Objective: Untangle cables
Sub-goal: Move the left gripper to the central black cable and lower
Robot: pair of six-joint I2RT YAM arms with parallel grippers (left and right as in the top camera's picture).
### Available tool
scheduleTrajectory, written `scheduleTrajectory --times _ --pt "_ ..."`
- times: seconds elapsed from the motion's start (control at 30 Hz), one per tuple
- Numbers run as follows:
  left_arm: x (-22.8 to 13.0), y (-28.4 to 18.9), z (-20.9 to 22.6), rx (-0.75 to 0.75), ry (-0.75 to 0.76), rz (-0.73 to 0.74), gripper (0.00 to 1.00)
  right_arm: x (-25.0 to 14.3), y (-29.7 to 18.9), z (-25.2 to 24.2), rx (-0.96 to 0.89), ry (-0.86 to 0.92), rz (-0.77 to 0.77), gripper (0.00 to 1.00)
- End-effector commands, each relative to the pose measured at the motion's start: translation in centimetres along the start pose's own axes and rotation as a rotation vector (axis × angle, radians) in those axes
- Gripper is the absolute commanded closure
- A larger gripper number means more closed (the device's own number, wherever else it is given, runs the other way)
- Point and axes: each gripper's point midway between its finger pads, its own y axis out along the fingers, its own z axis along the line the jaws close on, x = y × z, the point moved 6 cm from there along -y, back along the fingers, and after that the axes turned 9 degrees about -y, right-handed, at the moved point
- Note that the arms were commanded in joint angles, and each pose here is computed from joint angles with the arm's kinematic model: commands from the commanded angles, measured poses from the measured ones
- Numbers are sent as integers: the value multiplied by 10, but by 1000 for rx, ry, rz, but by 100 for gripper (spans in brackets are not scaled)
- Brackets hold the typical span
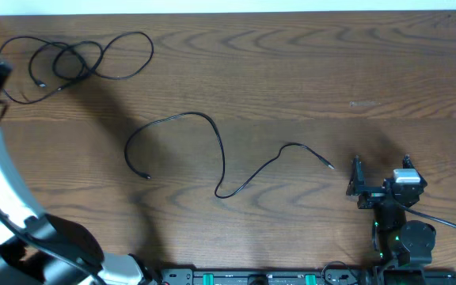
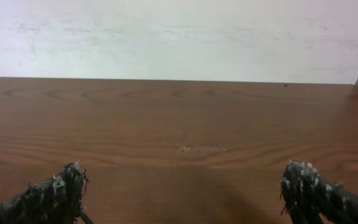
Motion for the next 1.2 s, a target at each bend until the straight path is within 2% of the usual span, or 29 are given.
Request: scheduleTrajectory --times 0.0,0.2,0.3,0.4,0.53,0.73,0.87,1.03,1.17 --pt "-77 9 -49 -207 -35 389 22 -1 0 2 11 13 2 1" --pt "-207 2 -74 -16 124 761 22 -1 0 2 11 13 2 1" --pt "-261 -5 -78 83 247 864 22 -1 0 2 11 13 2 1" --pt "-299 -11 -74 195 386 891 22 -1 0 2 11 13 2 1" --pt "-328 -19 -62 350 503 861 22 -1 0 2 11 13 2 1" --pt "-375 -36 -38 445 619 957 22 -1 0 2 11 13 2 1" --pt "-397 -35 -18 519 594 964 22 -1 0 2 11 13 2 1" --pt "-408 -25 5 611 467 931 22 -1 0 2 11 13 2 1" --pt "-420 -30 17 652 424 978 23 -1 0 2 11 13 2 1"
